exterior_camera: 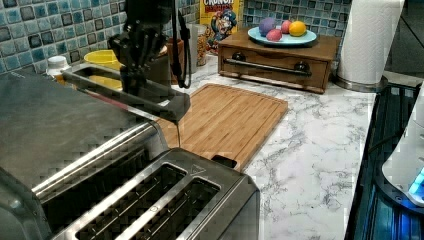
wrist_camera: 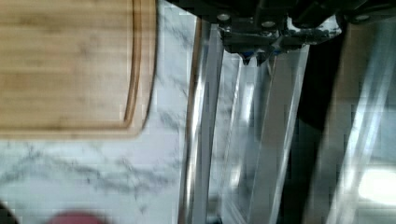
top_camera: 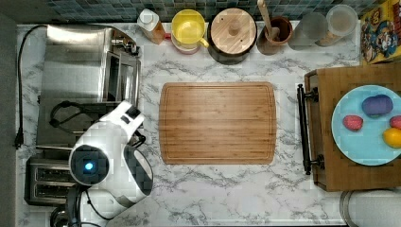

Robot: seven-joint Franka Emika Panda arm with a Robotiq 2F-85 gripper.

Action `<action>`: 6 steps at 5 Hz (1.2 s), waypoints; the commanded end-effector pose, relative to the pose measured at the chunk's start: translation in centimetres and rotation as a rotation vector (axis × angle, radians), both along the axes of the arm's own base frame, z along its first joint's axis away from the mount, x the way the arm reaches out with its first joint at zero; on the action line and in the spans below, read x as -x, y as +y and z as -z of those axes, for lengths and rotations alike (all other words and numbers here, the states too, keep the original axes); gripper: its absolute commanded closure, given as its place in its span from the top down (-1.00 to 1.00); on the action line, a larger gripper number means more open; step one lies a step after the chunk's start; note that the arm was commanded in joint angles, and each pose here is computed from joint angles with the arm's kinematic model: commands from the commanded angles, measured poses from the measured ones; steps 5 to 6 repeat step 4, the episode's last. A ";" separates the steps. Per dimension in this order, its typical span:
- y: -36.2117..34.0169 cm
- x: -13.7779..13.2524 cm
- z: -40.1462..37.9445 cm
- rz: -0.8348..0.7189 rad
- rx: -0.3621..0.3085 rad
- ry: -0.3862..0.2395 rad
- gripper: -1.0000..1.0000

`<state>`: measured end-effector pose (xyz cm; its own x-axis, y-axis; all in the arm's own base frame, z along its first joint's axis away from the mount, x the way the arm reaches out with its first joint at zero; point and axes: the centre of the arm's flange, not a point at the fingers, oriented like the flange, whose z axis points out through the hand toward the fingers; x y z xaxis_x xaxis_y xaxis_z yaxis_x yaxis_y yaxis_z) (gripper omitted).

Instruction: Close the oven.

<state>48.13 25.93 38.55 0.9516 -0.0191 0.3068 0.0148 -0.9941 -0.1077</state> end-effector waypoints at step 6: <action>3.9 2.5 -16.4 0.179 -0.037 -0.229 -1.00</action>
